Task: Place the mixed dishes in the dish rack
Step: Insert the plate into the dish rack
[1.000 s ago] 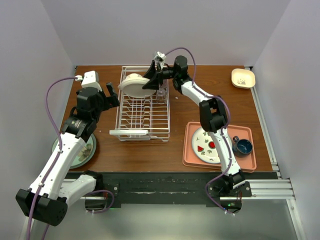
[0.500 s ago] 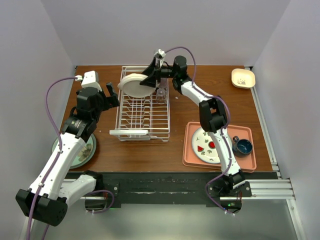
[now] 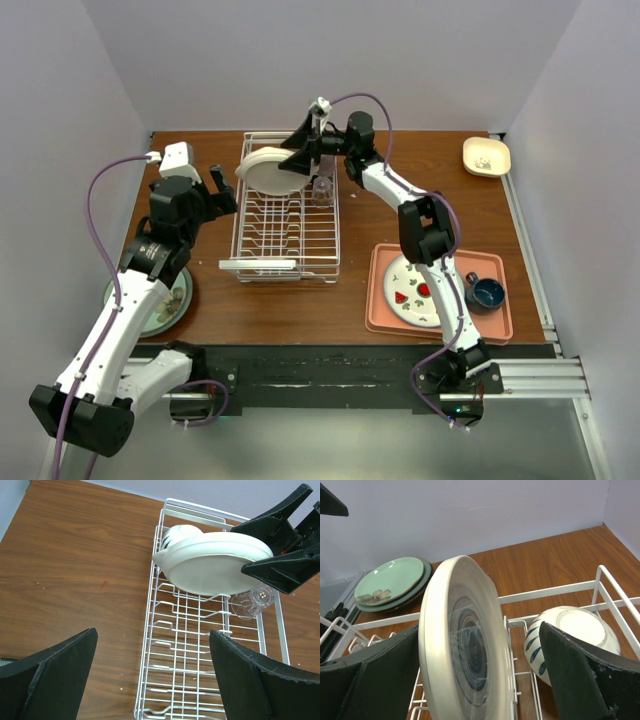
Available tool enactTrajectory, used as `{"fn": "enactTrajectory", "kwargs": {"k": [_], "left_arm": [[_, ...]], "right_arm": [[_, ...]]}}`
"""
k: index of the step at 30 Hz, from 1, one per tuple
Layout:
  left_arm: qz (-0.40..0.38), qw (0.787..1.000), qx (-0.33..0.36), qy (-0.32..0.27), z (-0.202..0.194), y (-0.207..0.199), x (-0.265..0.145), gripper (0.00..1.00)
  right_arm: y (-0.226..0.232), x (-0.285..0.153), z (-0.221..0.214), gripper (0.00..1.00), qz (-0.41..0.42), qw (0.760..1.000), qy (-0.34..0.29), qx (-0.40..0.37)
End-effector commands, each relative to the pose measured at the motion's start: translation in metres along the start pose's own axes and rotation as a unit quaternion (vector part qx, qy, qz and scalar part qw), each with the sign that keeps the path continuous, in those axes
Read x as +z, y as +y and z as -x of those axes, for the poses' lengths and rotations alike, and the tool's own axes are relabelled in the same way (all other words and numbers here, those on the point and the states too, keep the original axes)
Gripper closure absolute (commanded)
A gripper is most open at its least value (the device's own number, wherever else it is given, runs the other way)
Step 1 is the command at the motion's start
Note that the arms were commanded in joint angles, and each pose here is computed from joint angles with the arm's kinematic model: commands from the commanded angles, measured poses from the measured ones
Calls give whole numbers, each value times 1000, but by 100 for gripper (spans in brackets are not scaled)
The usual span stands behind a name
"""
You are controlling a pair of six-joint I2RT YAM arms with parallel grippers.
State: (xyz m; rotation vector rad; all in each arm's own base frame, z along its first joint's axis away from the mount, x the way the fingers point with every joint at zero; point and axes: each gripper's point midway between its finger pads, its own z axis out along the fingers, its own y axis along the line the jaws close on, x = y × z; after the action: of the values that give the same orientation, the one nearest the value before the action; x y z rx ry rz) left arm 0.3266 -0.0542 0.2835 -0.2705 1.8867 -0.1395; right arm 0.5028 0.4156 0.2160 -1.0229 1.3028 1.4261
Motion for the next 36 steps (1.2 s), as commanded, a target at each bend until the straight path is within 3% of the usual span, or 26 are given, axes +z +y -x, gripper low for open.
{"fn": "enactTrajectory", "kwargs": {"k": [1, 9, 19, 26, 29, 31, 36], "left_arm": [[-1, 1000, 2, -24, 14, 1, -4, 1], [3, 1000, 2, -24, 14, 2, -3, 1], [10, 1000, 0, -26, 15, 5, -5, 0], [55, 998, -14, -28, 11, 24, -12, 0], [84, 995, -28, -34, 6, 36, -16, 0], [98, 994, -35, -31, 0, 42, -16, 0], [106, 992, -60, -25, -13, 46, -14, 0]], "right_arm": [[14, 2, 52, 1, -8, 998, -27, -53], [58, -8, 62, 1, 53, 994, -16, -98], [79, -13, 70, 1, 76, 992, -15, -103], [109, -20, 110, 1, 73, 991, -30, -104], [102, -23, 115, 1, 20, 997, -16, -78], [90, -31, 124, 1, -67, 994, -9, -83], [71, -65, 143, 1, -251, 966, 4, -58]]}}
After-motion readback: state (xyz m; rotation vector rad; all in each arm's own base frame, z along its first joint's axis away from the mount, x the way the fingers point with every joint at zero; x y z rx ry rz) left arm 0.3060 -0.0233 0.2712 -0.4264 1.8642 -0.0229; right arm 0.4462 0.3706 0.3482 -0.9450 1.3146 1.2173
